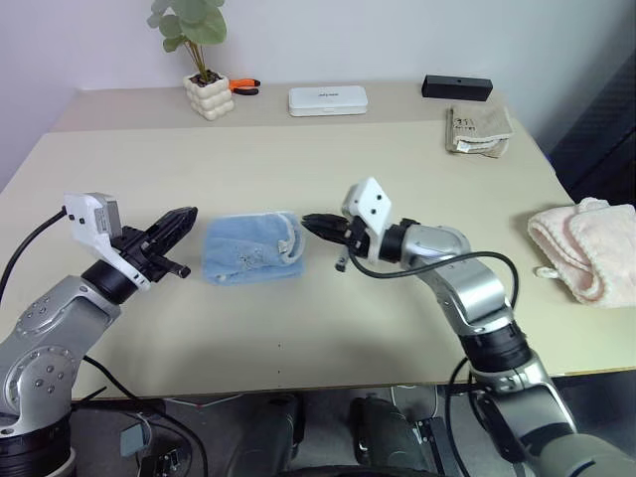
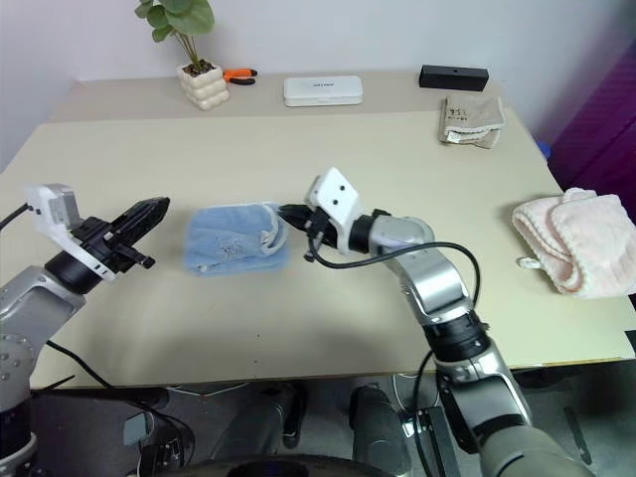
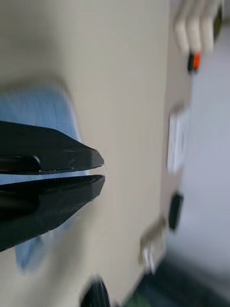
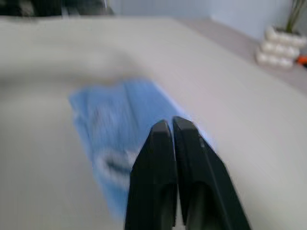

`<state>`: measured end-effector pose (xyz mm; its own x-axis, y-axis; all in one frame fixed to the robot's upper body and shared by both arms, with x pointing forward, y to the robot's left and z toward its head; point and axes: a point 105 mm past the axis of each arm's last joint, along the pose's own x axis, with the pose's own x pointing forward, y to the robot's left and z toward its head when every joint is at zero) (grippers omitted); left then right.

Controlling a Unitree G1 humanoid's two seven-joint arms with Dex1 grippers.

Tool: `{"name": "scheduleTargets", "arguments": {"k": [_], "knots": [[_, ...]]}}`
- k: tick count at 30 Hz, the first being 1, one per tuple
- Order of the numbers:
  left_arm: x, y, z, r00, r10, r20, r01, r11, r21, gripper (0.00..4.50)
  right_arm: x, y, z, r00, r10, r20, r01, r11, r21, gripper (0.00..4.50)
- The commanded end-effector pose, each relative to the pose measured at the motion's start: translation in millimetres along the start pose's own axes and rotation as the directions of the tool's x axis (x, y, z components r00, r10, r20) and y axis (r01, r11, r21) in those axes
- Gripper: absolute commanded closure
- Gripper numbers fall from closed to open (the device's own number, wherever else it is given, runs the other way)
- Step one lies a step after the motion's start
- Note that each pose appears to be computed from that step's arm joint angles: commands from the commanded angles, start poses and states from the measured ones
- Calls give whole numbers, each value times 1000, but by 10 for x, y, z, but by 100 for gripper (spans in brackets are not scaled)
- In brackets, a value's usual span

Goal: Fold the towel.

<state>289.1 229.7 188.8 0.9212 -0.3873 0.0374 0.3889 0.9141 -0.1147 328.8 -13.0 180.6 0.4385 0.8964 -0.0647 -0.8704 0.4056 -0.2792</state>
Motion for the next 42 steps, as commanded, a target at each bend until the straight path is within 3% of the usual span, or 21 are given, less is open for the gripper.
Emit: {"name": "scheduleTargets", "arguments": {"k": [1,5,9,11,14,15,18,24,34,40,41,42], "knots": [[129,-38,-102,999,-9,-45,14,993,121,447,212,16,13,1000,7,-4,-7,1000,-4,450],[240,-30,-590,974,-25,-226,73,975,209,447,487,174,-287,991,57,-123,-55,998,17,450],[134,-24,-964,933,-46,-357,143,958,249,447,531,261,-605,970,61,-237,-56,998,28,450],[110,-23,-1017,927,-49,-372,155,953,261,447,525,268,-655,965,60,-254,-54,998,30,450],[68,-5,-955,951,-38,-307,112,967,229,447,431,219,-641,971,30,-237,-27,1000,17,450],[64,-10,-833,971,-36,-236,84,977,197,447,382,161,-570,979,13,-204,-5,999,44,450],[-45,21,-496,998,-3,-65,13,986,166,450,190,21,-367,992,-7,-127,28,986,164,362],[-405,102,-471,996,31,-82,-9,966,258,450,42,81,-363,990,3,-144,57,909,413,70],[-618,2,-597,989,-21,-144,58,964,258,450,356,148,-630,969,-5,-247,178,710,682,70],[-595,-60,-632,989,-23,-145,59,967,247,450,595,285,-626,966,54,-252,144,698,702,70],[-587,-67,-632,989,-25,-144,60,967,247,450,636,315,-566,972,67,-225,118,689,715,118],[-578,-71,-631,989,-25,-143,60,967,246,450,666,335,-513,977,77,-201,96,679,727,137]]}}
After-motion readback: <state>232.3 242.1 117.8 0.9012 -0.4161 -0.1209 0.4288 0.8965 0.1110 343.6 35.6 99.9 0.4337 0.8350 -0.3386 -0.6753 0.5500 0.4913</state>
